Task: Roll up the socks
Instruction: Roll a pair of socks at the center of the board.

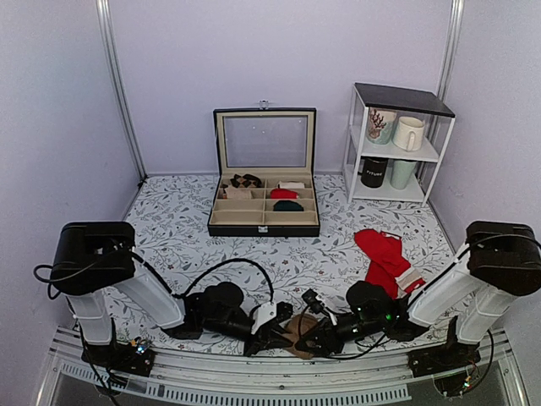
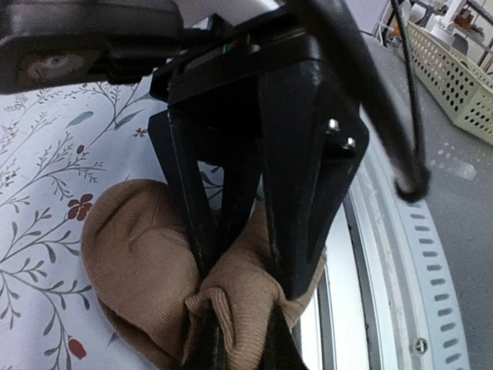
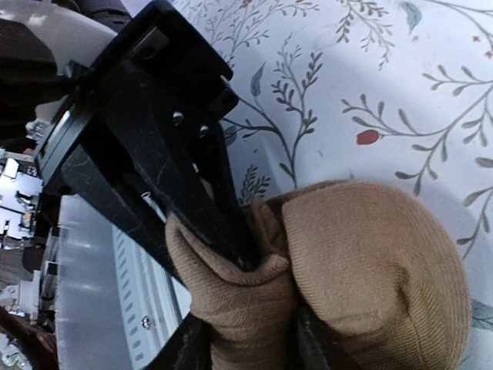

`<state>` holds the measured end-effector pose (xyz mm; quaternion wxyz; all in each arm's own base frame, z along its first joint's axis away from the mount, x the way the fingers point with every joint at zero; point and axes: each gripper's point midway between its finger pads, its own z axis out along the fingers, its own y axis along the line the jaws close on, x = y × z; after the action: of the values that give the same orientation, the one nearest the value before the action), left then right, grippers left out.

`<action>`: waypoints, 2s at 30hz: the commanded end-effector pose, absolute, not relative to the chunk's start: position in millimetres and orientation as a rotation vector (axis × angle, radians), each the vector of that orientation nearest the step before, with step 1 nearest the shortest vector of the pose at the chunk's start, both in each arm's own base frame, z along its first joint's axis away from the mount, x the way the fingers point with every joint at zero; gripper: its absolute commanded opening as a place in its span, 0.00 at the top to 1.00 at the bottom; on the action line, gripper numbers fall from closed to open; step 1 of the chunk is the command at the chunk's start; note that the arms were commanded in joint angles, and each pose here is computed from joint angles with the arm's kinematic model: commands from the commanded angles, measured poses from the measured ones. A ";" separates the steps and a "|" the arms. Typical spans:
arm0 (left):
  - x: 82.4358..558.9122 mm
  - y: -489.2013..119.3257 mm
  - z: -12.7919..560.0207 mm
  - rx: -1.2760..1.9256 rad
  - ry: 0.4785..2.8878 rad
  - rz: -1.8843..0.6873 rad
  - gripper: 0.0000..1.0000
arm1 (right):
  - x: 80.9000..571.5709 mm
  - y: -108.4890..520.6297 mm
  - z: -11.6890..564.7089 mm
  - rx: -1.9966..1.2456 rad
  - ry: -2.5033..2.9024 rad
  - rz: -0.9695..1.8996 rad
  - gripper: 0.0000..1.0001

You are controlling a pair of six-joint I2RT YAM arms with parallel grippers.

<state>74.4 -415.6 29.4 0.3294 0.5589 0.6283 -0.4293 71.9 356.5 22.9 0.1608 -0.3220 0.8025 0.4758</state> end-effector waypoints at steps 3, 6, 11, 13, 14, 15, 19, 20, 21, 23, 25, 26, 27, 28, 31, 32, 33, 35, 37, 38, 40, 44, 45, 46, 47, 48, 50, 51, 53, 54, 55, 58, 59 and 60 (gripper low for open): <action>67.3 -364.9 -71.2 1.498 2.296 -0.906 1.00 | 99.6 304.4 -3.1 -0.894 2.509 0.818 0.47; 64.3 -349.8 -78.3 1.418 2.434 -0.959 1.00 | 116.5 306.4 31.6 -0.871 2.365 0.796 0.44; 66.2 -329.9 -85.5 1.298 2.581 -1.009 1.00 | 114.3 293.4 47.4 -0.876 2.202 0.759 0.43; 65.6 -324.9 -88.5 1.267 2.624 -1.025 1.00 | 106.5 296.6 55.9 -0.909 2.126 0.783 0.43; 65.4 -323.3 -89.7 1.256 2.642 -1.031 1.00 | 101.3 299.5 59.6 -0.928 2.095 0.794 0.43; 65.5 -322.2 -90.8 1.248 2.657 -1.034 1.00 | 96.6 302.2 62.7 -0.952 2.063 0.799 0.42; 67.5 -323.9 -91.6 1.248 2.674 -1.033 1.00 | 82.5 314.6 70.9 -1.038 1.979 0.787 0.39; 68.1 -324.5 -91.3 1.250 2.672 -1.033 1.00 | 80.7 317.5 71.7 -1.054 1.968 0.789 0.38; 68.4 -325.2 -91.2 1.253 2.671 -1.032 1.00 | 79.3 320.6 72.4 -1.064 1.962 0.794 0.36; 70.2 -327.8 -90.6 1.254 2.668 -1.034 1.00 | 78.2 326.7 72.7 -1.078 1.958 0.794 0.35; 70.3 -328.4 -91.2 1.256 2.670 -1.033 1.00 | 75.9 332.8 71.7 -1.094 1.956 0.793 0.34; 70.1 -328.8 -91.6 1.259 2.670 -1.035 1.00 | 75.4 336.2 71.1 -1.098 1.957 0.793 0.34; 69.8 -328.7 -92.4 1.259 2.674 -1.035 1.00 | 74.5 339.2 69.7 -1.104 1.958 0.793 0.34; 69.8 -328.9 -92.9 1.259 2.676 -1.036 1.00 | 74.1 342.3 68.1 -1.109 1.960 0.788 0.34; 69.7 -330.2 -93.4 1.262 2.674 -1.039 1.00 | 74.7 350.6 60.7 -1.119 1.979 0.759 0.34; 69.5 -330.4 -93.7 1.262 2.676 -1.040 1.00 | 74.5 352.3 57.1 -1.124 1.988 0.752 0.34; 69.6 -330.8 -93.9 1.264 2.677 -1.041 1.00 | 74.3 353.8 53.8 -1.126 1.997 0.747 0.34; 69.6 -332.3 -94.3 1.270 2.674 -1.044 1.00 | 73.2 355.3 46.9 -1.128 2.022 0.741 0.34; 69.6 -332.8 -94.7 1.275 2.673 -1.046 1.00 | 72.1 353.7 39.9 -1.123 2.054 0.731 0.37; 69.1 -332.8 -94.9 1.280 2.673 -1.047 1.00 | 71.1 351.7 35.4 -1.127 2.070 0.722 0.38; 69.3 -333.0 -95.2 1.283 2.673 -1.049 1.00 | 71.3 345.2 25.3 -1.121 2.111 0.693 0.39; 69.6 -334.3 -95.7 1.291 2.668 -1.052 1.00 | 69.6 335.6 13.7 -1.099 2.178 0.669 0.63; 70.2 -335.2 -95.5 1.289 2.667 -1.055 1.00 | 68.9 334.5 12.9 -1.097 2.183 0.673 0.71; 72.0 -336.3 -95.4 1.287 2.663 -1.049 1.00 | 68.7 332.7 11.8 -1.093 2.190 0.672 0.76; 73.9 -338.6 -94.0 1.287 2.650 -1.047 1.00 | 68.9 330.9 10.8 -1.080 2.199 0.673 0.78; 76.8 -341.1 -91.5 1.284 2.632 -1.046 1.00 | 68.5 328.3 9.1 -1.073 2.207 0.674 0.79; 84.6 -349.3 -81.7 1.282 2.573 -1.042 0.97 | 67.6 322.7 4.8 -1.051 2.229 0.683 0.79; 88.8 -356.2 -70.1 1.286 2.515 -1.061 0.97 | 66.1 319.7 1.8 -1.035 2.246 0.699 0.79; 99.4 -371.4 -38.7 1.291 2.358 -1.094 0.96 | 61.8 313.8 -4.5 -1.015 2.274 0.734 0.79; 103.6 -378.8 -19.4 1.297 2.262 -1.116 0.95 | 59.7 311.2 -8.5 -0.998 2.295 0.756 0.79; 106.9 -385.6 2.9 1.301 2.150 -1.133 0.94 | 57.4 309.0 -11.9 -0.987 2.312 0.780 0.79; 104.2 -397.2 76.2 1.313 1.749 -1.151 0.76 | 52.6 305.9 -20.4 -0.961 2.358 0.839 0.79; 100.4 -396.6 92.2 1.320 1.654 -1.129 0.34 | 51.2 305.9 -23.0 -0.956 2.374 0.856 0.79; 95.0 -396.4 102.1 1.348 1.575 -1.110 0.06 | 49.5 306.0 -26.2 -0.958 2.391 0.872 0.79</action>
<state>89.7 -406.8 62.3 0.2604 0.4887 0.6868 -0.4707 64.0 348.7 32.4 0.3007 -0.3452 0.8114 0.3635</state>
